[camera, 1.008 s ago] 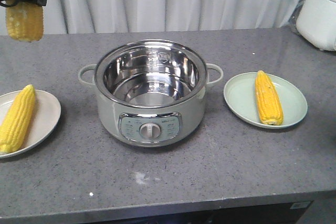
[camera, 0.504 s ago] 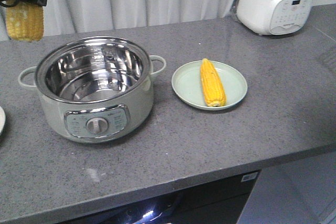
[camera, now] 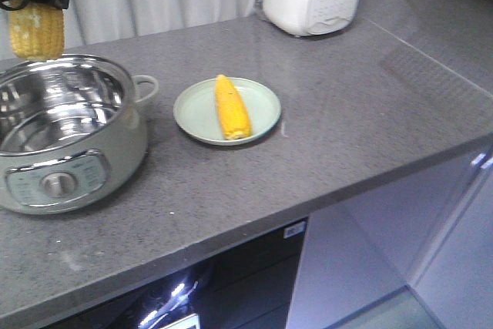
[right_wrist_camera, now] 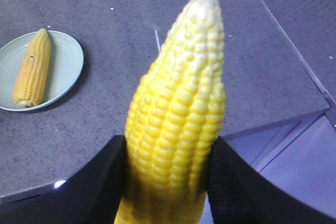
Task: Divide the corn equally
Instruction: 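Drive the base to the other counter holding both cobs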
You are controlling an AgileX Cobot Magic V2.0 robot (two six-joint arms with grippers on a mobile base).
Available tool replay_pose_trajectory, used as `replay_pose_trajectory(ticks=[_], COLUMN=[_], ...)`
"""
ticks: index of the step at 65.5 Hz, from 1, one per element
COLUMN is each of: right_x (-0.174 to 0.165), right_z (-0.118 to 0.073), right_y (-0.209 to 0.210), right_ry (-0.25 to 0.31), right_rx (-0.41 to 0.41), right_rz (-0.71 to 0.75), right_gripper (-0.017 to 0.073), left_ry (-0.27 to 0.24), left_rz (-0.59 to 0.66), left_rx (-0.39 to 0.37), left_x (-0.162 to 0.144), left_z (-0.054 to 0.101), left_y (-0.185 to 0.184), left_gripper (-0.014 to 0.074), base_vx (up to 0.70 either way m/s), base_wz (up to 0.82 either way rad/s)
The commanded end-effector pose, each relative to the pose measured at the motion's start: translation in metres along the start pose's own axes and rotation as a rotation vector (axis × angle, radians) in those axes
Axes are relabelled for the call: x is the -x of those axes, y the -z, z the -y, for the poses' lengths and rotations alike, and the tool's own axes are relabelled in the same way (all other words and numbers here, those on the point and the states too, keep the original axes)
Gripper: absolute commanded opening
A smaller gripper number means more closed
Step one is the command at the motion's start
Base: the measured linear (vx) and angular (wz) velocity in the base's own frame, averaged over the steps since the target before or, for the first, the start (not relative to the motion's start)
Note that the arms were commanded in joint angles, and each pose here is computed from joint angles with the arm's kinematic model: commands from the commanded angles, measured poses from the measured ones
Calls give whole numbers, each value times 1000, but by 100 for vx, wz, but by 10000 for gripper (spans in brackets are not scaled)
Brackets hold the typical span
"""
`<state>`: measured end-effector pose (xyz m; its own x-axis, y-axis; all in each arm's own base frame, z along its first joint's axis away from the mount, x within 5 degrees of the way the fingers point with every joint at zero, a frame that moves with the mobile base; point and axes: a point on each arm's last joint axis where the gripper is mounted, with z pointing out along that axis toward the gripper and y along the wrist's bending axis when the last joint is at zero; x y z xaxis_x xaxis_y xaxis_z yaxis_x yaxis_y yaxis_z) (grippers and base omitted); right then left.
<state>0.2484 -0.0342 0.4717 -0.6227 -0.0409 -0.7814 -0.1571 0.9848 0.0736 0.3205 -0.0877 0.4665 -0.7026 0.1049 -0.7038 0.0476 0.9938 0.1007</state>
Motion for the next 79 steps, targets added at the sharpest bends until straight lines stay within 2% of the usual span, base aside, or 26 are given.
replay_pose_trajectory(ticks=[1, 79], right_x=[10, 10], right_z=[-4, -4], right_y=[16, 16], right_ry=[14, 14], right_rx=[-17, -17], right_rz=[110, 109], right_gripper=[172, 172], left_ry=[21, 21], left_rz=[97, 97], left_rx=[2, 2], left_x=[6, 6], left_z=[-8, -8], left_y=[25, 25], left_gripper=[111, 111], base_vx=[-7, -4], base_wz=[-38, -44])
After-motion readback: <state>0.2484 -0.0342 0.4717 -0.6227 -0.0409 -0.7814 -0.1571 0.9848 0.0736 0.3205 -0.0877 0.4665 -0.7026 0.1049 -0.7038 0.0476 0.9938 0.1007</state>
